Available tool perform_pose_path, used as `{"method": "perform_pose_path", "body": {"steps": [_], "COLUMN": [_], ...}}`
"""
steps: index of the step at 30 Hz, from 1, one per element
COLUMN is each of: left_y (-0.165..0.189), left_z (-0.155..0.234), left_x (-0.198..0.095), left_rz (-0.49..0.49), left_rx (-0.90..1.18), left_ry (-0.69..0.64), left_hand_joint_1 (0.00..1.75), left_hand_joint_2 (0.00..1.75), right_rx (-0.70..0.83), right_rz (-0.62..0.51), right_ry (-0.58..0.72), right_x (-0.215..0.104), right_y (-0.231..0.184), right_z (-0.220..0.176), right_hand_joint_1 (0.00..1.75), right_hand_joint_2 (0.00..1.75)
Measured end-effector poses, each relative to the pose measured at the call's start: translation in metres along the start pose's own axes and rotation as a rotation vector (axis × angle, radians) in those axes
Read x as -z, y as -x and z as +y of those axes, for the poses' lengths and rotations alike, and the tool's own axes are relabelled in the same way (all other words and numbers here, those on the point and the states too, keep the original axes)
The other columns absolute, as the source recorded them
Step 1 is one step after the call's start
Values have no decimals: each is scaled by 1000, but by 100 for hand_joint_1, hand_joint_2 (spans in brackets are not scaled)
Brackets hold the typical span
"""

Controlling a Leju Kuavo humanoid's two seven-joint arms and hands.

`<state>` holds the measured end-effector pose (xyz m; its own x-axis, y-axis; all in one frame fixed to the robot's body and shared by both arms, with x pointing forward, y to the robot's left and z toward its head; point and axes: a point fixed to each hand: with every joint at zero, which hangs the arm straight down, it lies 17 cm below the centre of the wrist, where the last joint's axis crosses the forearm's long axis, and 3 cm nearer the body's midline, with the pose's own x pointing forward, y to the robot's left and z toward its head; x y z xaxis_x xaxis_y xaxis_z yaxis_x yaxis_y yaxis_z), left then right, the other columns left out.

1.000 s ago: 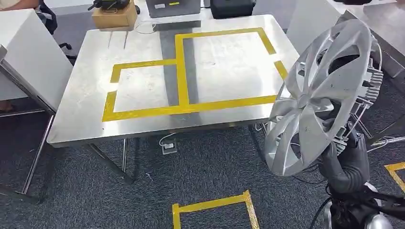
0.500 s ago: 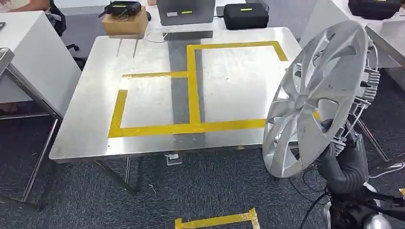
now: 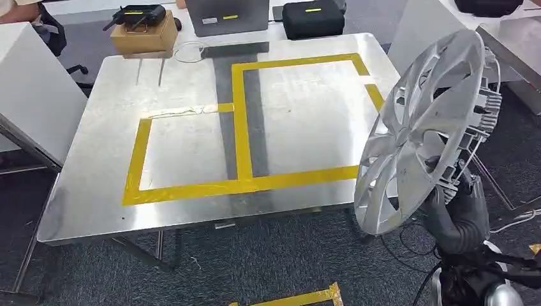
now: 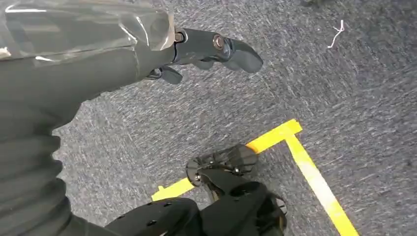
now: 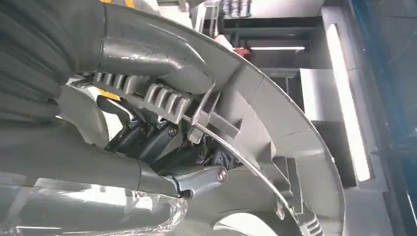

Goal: Take the parts from the cabinet and place them on the table.

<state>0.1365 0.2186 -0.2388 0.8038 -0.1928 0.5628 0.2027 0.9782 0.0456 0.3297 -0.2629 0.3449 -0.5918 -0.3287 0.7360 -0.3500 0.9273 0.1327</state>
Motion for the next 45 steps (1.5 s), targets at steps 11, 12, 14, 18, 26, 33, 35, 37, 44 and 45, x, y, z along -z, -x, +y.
{"method": "perform_pose_path", "body": {"steps": [11, 12, 14, 18, 26, 33, 35, 37, 44, 45], "left_y": [-3, -3, -5, -10, -14, -21, -22, -28, -30, -30], "left_z": [-7, -7, -6, -4, 5, 21, 22, 21, 12, 12], "left_x": [0, 0, 0, 2, 8, 14, 16, 18, 19, 19], "left_rz": [-2, -4, -13, -28, -43, -66, -69, -79, -85, -86], "left_rx": [3, 6, 17, 31, 54, 98, 109, 109, 112, 115], "left_ry": [19, 20, 16, 4, -14, -48, -49, -48, -30, -28], "left_hand_joint_1": [0, 0, 0, 0, 0, 0, 0, 0, 0, 0], "left_hand_joint_2": [175, 175, 175, 175, 175, 175, 175, 175, 175, 175], "right_rx": [-494, -572, -742, -1079, -1320, -1448, -1485, -1520, -1592, -1592], "right_rz": [167, 191, 240, 395, 643, 723, 740, 748, 775, 773], "right_ry": [67, 77, 91, 71, -89, -380, -500, -595, -851, -867], "right_x": [14, 16, 26, 36, 41, 45, 41, 40, 21, 21], "right_y": [48, 55, 67, 108, 192, 260, 281, 296, 334, 337], "right_z": [-37, -46, -66, -118, -175, -177, -169, -165, -135, -131], "right_hand_joint_1": [175, 175, 175, 175, 175, 175, 175, 175, 175, 0], "right_hand_joint_2": [175, 175, 175, 175, 175, 175, 175, 175, 175, 0]}}
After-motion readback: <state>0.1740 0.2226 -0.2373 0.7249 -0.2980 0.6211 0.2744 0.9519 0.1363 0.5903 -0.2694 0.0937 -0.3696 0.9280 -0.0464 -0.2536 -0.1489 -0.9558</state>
